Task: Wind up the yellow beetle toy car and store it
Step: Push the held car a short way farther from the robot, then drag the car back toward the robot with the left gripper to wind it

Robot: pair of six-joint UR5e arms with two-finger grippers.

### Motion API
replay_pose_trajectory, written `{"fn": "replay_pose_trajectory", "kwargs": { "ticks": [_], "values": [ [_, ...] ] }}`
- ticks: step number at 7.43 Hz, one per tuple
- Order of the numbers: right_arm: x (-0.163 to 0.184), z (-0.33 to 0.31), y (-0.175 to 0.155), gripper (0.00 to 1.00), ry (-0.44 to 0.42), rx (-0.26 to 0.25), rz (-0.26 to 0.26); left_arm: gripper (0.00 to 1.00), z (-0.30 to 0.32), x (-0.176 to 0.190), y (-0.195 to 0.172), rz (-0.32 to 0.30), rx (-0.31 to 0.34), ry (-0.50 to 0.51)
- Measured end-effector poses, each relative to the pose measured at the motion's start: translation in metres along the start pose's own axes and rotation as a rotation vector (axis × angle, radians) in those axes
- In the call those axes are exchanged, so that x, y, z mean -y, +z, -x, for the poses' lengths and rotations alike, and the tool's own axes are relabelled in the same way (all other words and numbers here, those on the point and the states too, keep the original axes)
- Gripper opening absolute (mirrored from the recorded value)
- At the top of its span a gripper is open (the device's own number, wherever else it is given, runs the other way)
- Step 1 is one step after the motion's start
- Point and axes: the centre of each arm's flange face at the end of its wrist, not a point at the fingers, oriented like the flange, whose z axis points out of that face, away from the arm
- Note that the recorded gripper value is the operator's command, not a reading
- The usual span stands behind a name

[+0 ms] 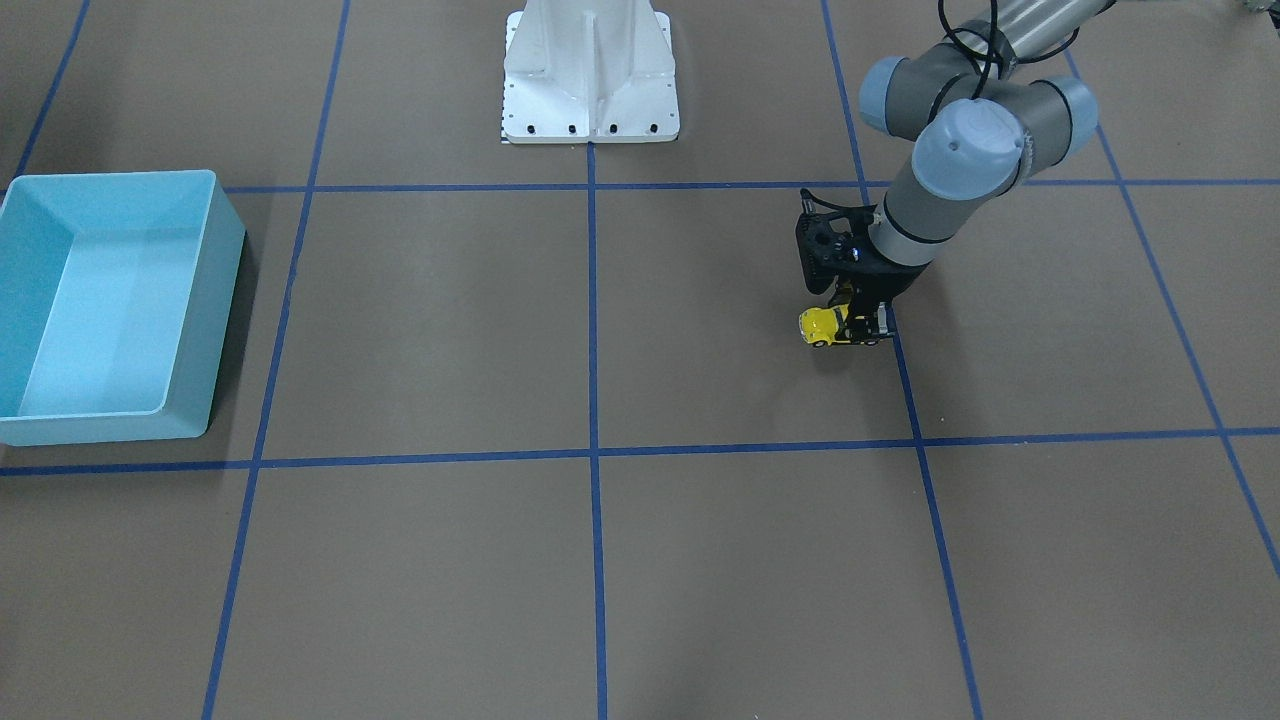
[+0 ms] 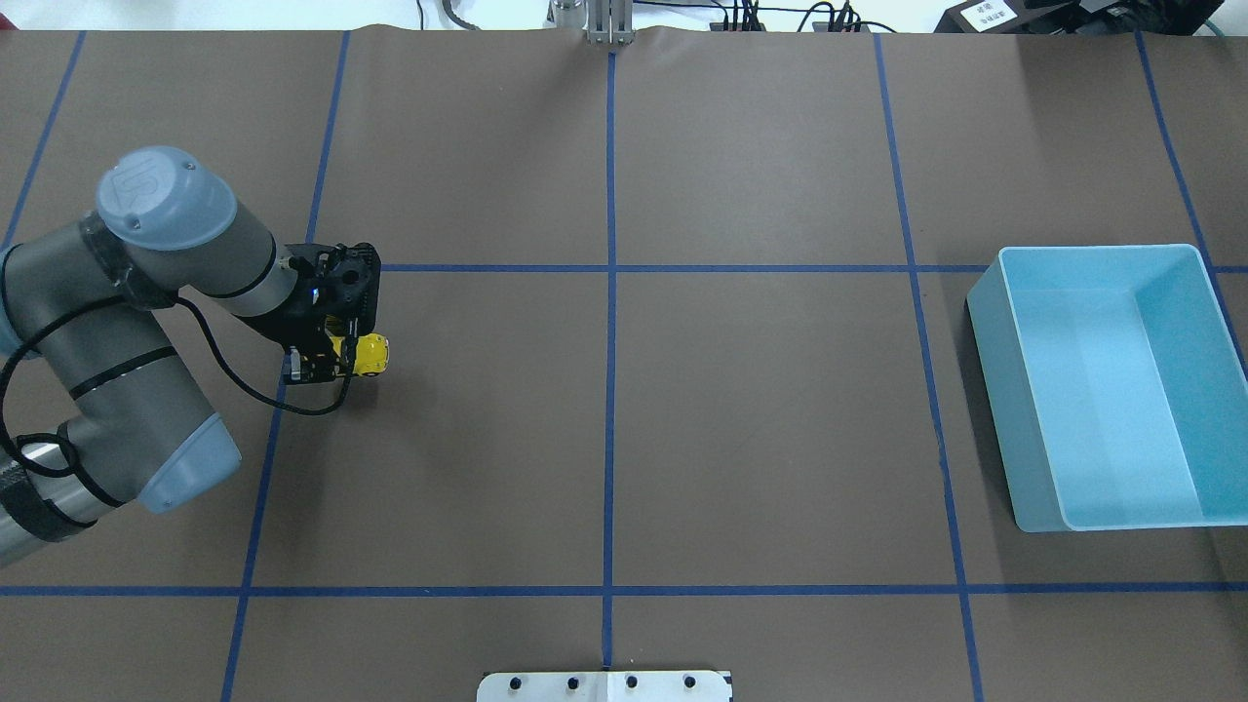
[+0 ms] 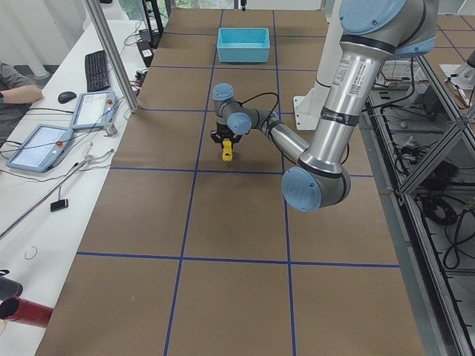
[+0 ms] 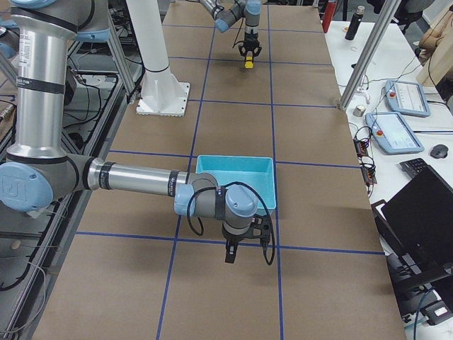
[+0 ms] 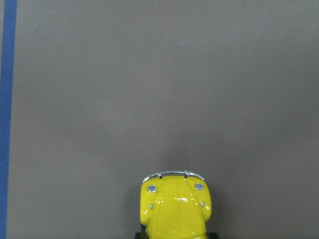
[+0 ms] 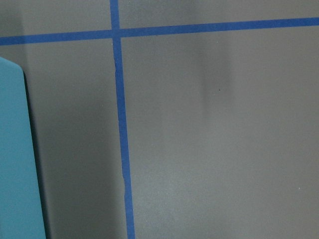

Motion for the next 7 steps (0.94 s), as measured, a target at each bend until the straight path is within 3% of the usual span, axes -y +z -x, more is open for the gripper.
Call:
{"fn": "replay_pose_trajectory", "kwargs": {
  "ticks": [4, 7],
  "values": [
    [-0.001, -0.006, 0.008, 1.00, 0.015, 0.004, 0.017, 0.00, -0.009, 0.031, -0.008, -0.074, 0.012, 0.001],
    [-0.003, -0.012, 0.015, 1.00, 0.026, 0.013, 0.032, 0.00, -0.007, 0.025, 0.029, -0.206, 0.020, 0.080]
  ]
}}
